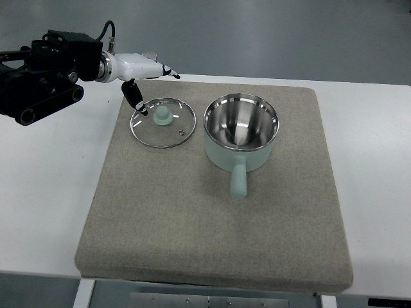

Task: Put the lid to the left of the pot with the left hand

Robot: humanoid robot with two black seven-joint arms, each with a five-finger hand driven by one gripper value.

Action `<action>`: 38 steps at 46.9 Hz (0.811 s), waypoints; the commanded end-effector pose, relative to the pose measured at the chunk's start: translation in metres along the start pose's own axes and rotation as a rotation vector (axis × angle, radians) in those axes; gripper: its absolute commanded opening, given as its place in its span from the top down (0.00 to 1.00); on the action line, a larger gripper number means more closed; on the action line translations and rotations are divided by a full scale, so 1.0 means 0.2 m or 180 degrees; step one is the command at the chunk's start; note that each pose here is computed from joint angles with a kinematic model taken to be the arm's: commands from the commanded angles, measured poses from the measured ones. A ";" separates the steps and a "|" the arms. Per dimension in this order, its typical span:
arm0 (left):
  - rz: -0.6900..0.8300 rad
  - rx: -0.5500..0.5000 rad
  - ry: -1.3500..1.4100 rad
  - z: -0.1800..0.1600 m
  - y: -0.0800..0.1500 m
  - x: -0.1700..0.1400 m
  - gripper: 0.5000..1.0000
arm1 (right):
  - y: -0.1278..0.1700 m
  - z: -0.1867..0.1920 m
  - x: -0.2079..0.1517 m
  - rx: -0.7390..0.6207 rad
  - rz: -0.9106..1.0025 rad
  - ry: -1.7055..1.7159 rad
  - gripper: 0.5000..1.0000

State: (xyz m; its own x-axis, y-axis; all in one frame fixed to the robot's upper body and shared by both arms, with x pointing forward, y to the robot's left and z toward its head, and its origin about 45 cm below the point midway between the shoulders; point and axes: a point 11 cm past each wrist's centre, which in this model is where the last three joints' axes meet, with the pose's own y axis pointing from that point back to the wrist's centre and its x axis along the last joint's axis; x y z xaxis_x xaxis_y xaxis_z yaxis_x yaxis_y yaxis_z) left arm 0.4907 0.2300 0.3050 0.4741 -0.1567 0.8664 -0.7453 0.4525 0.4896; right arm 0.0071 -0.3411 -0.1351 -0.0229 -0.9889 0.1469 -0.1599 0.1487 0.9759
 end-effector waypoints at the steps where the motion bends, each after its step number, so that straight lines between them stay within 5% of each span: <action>1: 0.0239 0.0014 0.0422 -0.04 0.01 0.05 0.01 | 0.00 0.00 0.00 0.0000 0.0003 0.0000 0.15; 12: 0.0901 -0.0007 0.1801 -0.13 0.03 0.13 0.01 | 0.00 0.00 0.00 0.0000 0.0003 0.0000 0.15; 24: 0.1445 -0.0604 0.4091 -0.18 0.08 0.19 0.01 | 0.00 0.00 0.00 0.0000 -0.0002 0.0000 0.15; 38: 0.1618 -0.0993 0.5142 -0.29 0.12 0.14 0.01 | 0.00 0.00 0.00 0.0000 -0.0002 0.0000 0.15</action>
State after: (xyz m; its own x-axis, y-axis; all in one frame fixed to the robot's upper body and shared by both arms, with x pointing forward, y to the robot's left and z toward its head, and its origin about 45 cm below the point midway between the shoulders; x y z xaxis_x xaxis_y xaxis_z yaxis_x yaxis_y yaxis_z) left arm 0.5119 0.2791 0.3345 0.3567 0.9311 -0.0764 -0.9326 0.3597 0.0294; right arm 0.0070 -0.3410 -0.1351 -0.0229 -0.9889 0.1465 -0.1597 0.1482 0.9760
